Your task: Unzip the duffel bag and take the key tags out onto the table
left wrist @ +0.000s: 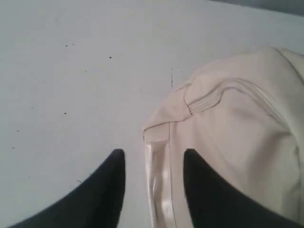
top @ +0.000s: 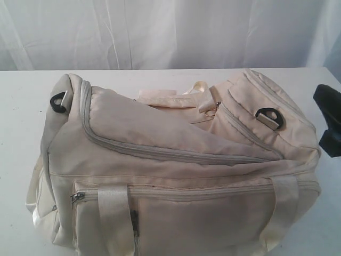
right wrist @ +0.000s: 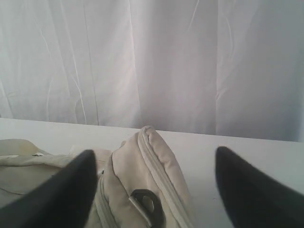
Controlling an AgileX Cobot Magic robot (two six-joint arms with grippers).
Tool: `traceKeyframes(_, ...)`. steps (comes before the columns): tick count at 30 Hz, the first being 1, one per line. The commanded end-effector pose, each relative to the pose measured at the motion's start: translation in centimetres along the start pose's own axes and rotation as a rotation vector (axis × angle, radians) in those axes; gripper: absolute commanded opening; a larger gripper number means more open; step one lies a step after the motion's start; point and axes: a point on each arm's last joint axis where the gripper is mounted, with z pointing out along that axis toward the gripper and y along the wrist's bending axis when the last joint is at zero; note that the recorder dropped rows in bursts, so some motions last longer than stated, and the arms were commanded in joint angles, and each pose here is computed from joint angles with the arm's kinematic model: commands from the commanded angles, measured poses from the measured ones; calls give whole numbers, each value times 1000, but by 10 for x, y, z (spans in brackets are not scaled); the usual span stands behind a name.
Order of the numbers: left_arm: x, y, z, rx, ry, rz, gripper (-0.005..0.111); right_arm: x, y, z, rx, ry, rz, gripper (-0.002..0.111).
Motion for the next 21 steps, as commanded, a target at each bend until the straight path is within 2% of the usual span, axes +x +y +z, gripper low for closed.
traceKeyframes(1,5,-14,6,79,61,55,66,-4,2,1,-30,-42,-11,90)
traceKeyframes(3,8,-24,10,138,80,52,76,-4,3,4,-46,-56,-7,93)
traceKeyframes(5,11,-34,15,196,101,74,81,-3,4,7,-64,-63,0,93)
traceKeyframes(10,18,-53,30,267,124,163,81,2,0,27,-62,9,26,93)
traceKeyframes(15,22,-72,44,312,115,147,81,2,-8,55,-38,95,37,93)
traceKeyframes(21,19,-103,50,399,203,197,81,6,-17,85,0,197,95,93)
